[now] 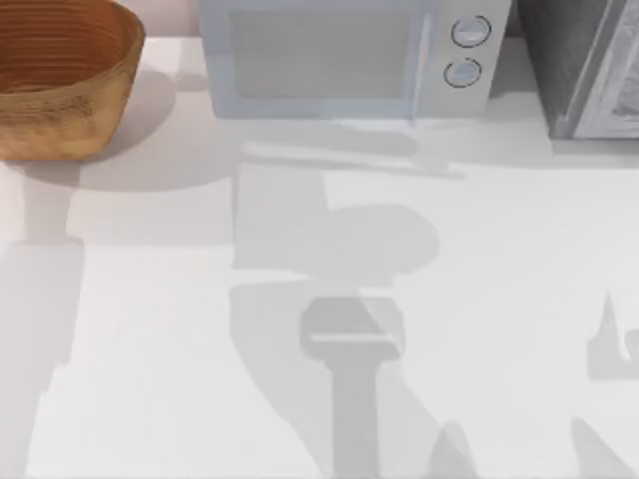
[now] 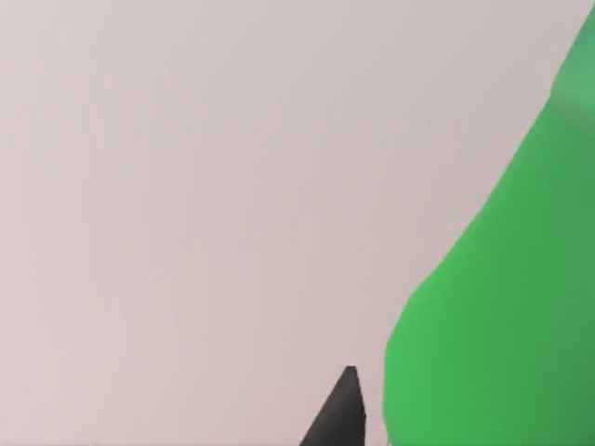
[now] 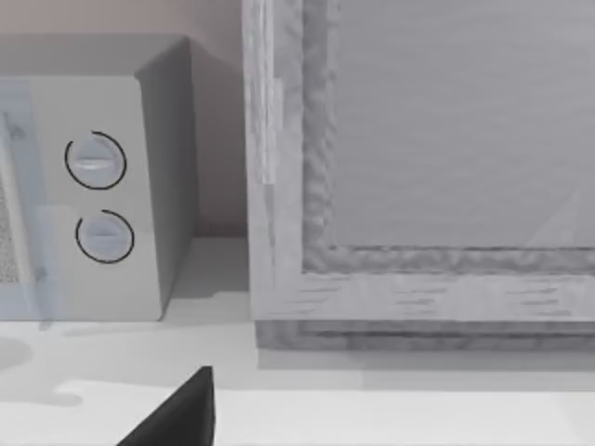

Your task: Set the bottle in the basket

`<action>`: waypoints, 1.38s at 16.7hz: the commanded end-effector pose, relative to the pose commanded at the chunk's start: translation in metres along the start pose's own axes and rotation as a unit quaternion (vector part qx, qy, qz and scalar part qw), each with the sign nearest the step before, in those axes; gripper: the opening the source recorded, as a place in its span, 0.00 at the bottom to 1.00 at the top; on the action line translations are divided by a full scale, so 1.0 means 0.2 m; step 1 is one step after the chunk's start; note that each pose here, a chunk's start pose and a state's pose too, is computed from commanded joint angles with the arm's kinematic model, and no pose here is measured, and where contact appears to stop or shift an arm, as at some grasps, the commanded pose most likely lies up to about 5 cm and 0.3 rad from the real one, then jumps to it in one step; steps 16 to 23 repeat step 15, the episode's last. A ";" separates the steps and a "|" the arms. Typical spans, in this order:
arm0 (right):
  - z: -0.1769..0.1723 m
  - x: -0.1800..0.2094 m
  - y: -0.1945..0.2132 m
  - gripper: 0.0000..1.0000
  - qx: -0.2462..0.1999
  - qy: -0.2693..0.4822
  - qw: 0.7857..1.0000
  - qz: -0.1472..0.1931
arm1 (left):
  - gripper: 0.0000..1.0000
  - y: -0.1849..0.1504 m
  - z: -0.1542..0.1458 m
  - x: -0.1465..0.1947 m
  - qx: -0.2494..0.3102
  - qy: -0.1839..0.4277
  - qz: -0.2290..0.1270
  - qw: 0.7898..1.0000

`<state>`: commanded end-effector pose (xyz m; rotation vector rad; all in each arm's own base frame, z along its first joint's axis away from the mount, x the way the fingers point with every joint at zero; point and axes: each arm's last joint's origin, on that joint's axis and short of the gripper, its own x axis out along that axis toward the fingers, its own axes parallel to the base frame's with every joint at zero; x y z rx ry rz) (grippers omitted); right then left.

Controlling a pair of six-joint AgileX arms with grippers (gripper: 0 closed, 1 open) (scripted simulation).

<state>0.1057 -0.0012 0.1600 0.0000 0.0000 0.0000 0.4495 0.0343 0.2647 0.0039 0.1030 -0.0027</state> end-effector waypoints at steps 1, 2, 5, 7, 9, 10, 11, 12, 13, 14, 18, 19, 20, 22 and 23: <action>0.00 0.00 0.00 1.00 0.000 0.000 1.000 0.000 | 0.38 0.00 0.00 0.00 0.000 0.000 0.000 1.000; 0.00 0.00 0.00 1.00 0.000 0.000 1.000 0.000 | 0.45 0.00 0.00 0.00 0.000 0.000 0.000 1.000; 0.00 0.00 0.00 1.00 0.000 0.000 1.000 0.000 | 0.68 0.00 0.00 0.00 0.000 0.000 0.000 1.000; 0.00 0.00 0.00 1.00 0.000 0.000 1.000 0.000 | 0.83 0.00 0.00 0.00 0.000 0.000 0.000 1.000; 0.00 0.00 0.00 1.00 0.000 0.000 1.000 0.000 | 0.98 0.00 0.00 0.00 0.000 0.000 0.000 1.000; 0.00 0.00 0.00 1.00 0.000 0.000 1.000 0.000 | 1.00 0.00 0.00 0.00 0.000 0.000 0.000 1.000; 0.00 0.00 0.00 1.00 0.000 0.000 1.000 0.000 | 1.00 0.00 0.00 0.00 0.000 0.000 0.000 1.000; 0.00 0.00 0.00 1.00 0.000 0.000 1.000 0.000 | 1.00 0.00 0.00 0.00 0.000 0.000 0.000 1.000; 0.00 0.00 0.00 1.00 0.000 0.000 1.000 0.000 | 1.00 0.00 0.00 0.00 0.000 0.000 0.000 1.000; 0.00 0.00 0.00 1.00 0.000 0.000 1.000 0.000 | 1.00 0.00 0.00 0.00 0.000 0.000 0.000 1.000; 0.00 0.00 0.00 1.00 0.000 0.000 1.000 0.000 | 1.00 0.00 0.00 0.00 0.000 0.000 0.000 1.000; 0.00 0.00 0.00 1.00 0.000 0.000 1.000 0.000 | 1.00 0.00 0.00 0.00 0.000 0.000 0.000 1.000; 0.00 0.00 0.00 1.00 0.000 0.000 1.000 0.000 | 1.00 0.00 0.00 0.00 0.000 0.000 0.000 1.000; 0.00 0.00 0.00 1.00 0.000 0.000 1.000 0.000 | 1.00 0.00 0.00 0.00 0.000 0.000 0.000 1.000; 0.00 0.00 0.00 1.00 0.000 0.000 1.000 0.000 | 1.00 0.00 0.00 0.00 0.000 0.000 0.000 1.000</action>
